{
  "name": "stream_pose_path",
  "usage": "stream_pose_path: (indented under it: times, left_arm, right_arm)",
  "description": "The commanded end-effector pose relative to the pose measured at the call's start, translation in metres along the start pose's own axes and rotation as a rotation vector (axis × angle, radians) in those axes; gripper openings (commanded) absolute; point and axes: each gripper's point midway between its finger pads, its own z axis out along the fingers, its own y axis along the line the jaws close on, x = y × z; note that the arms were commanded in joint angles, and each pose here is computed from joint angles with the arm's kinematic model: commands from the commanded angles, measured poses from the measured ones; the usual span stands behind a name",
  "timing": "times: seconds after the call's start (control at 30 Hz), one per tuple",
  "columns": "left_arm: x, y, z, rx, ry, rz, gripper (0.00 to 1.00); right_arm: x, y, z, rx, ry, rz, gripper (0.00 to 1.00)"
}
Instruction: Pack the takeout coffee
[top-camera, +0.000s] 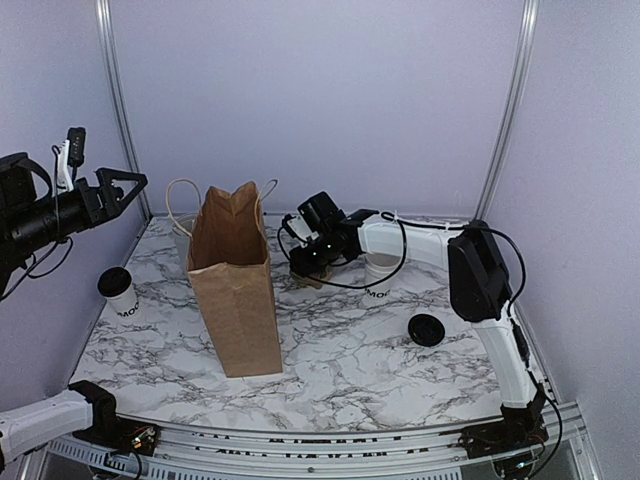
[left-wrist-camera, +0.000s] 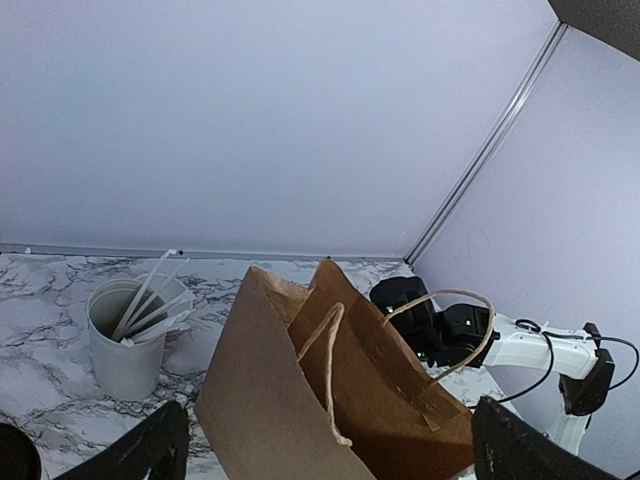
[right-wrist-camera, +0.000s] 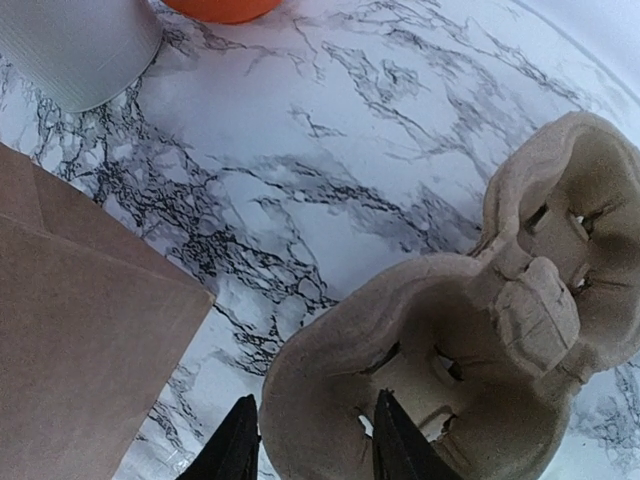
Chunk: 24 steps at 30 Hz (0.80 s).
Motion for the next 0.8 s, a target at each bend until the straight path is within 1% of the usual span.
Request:
stream_pose_path:
  times: [0.0,0.4,0.6,0.77]
  left_arm:
    - [-0.011,0.009,-0.002,-0.046,-0.075,0.008,0.99]
    - [-0.003,0.049,0.004,-0.239,-0.082,-0.037,0.99]
    - [0.003,0.059,0.007,-0.283,-0.067,-0.044,0.99]
    - [0.009,0.07,0.009,-0.332,-0.056,-0.052,0.99]
  right_arm:
    - [-0.007,0.006,-0.002,-0.014,-0.009,0.03,0.37]
    - [-0.007,0.014,0.0,-0.042,-0.01,0.045,0.37]
    - [-0.003,0.012,0.006,-0.032,0.002,0.048,0.37]
    - [-0.005,0.012,0.01,-0.031,0.002,0.048,0.34]
